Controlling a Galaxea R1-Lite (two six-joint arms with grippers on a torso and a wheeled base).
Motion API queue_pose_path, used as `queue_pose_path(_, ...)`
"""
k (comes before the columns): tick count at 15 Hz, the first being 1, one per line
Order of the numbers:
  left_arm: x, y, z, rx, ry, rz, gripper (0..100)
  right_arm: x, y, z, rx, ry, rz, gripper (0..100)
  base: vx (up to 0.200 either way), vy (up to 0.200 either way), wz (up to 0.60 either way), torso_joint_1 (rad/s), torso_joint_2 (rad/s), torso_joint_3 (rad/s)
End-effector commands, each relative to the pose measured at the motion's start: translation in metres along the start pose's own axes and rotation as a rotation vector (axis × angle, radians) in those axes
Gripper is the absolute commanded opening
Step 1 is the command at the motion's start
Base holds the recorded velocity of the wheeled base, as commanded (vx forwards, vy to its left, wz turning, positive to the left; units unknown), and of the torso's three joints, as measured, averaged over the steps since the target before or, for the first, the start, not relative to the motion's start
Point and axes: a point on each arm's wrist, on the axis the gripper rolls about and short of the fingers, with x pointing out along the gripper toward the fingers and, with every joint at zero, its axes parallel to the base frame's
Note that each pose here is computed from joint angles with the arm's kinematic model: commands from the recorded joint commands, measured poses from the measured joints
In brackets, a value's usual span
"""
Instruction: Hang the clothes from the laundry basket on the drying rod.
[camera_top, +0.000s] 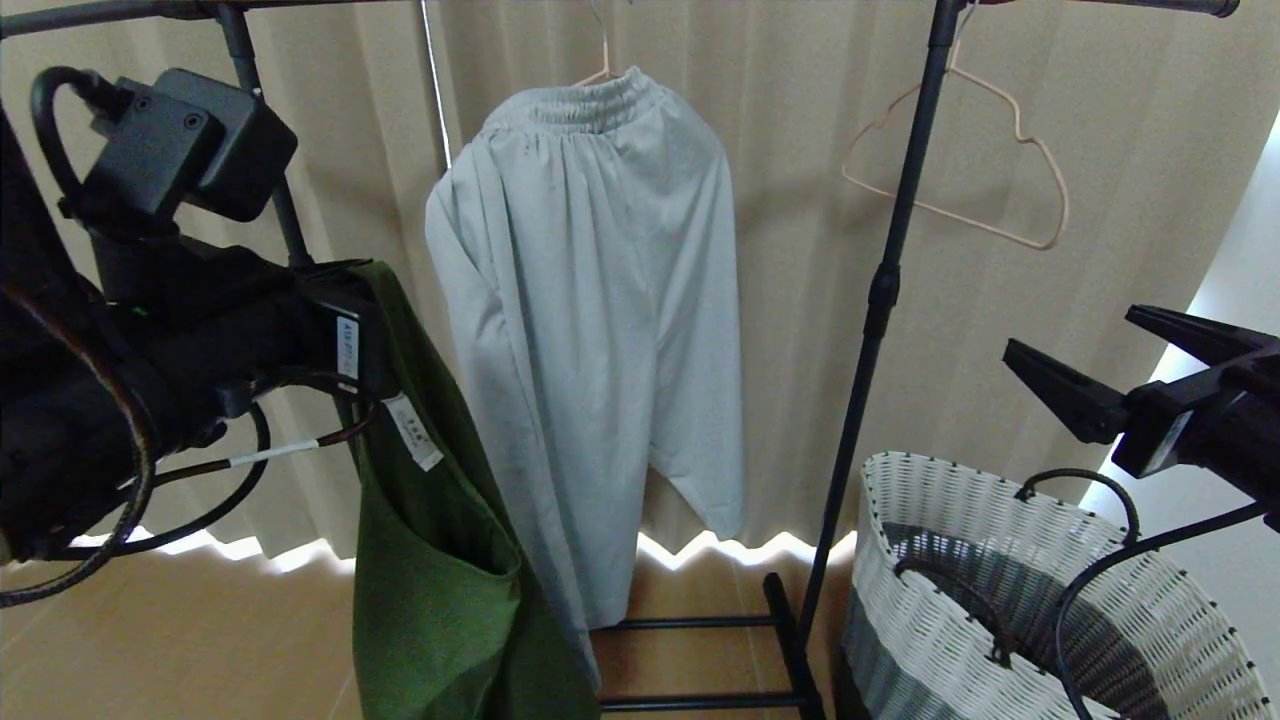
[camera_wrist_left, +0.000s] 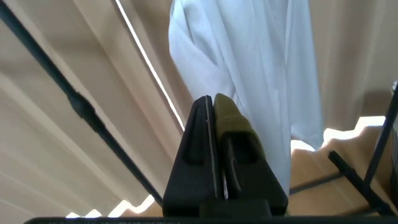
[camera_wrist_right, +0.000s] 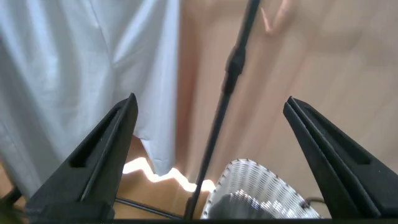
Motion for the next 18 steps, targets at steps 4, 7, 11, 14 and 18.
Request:
queue_pose_path(4,-0.020,0.009,-0.002,-0.011,-0.025,0.013,0,-0.010,-0.002,-0.024,0.002,0.000,-0.023,100,0.000,0.000,0.00,0.000,0.00,0.000)
queue_pose_path(7,-0.020,0.018,-0.012,-0.016,0.006,0.051,0,-0.015,-0.011,-0.035,-0.005,0.013,-0.080,100,0.000,0.000,0.00,0.000,0.00,0.000)
queue_pose_path(11,-0.026,0.029,-0.020,-0.014,0.000,0.015,0,-0.015,-0.014,-0.035,-0.007,0.011,-0.107,100,0.000,0.000,0.00,0.040,-0.17,-0.130)
queue_pose_path(14,-0.032,0.030,-0.022,-0.017,-0.010,0.013,0,-0.015,-0.014,-0.035,-0.005,0.013,-0.105,100,0.000,0.000,0.00,0.124,-0.33,-0.289)
queue_pose_path(18,-0.034,0.029,-0.022,-0.013,-0.019,-0.016,0,-0.016,-0.014,-0.034,-0.005,0.007,-0.106,100,0.000,0.000,0.00,0.171,-0.52,-0.288)
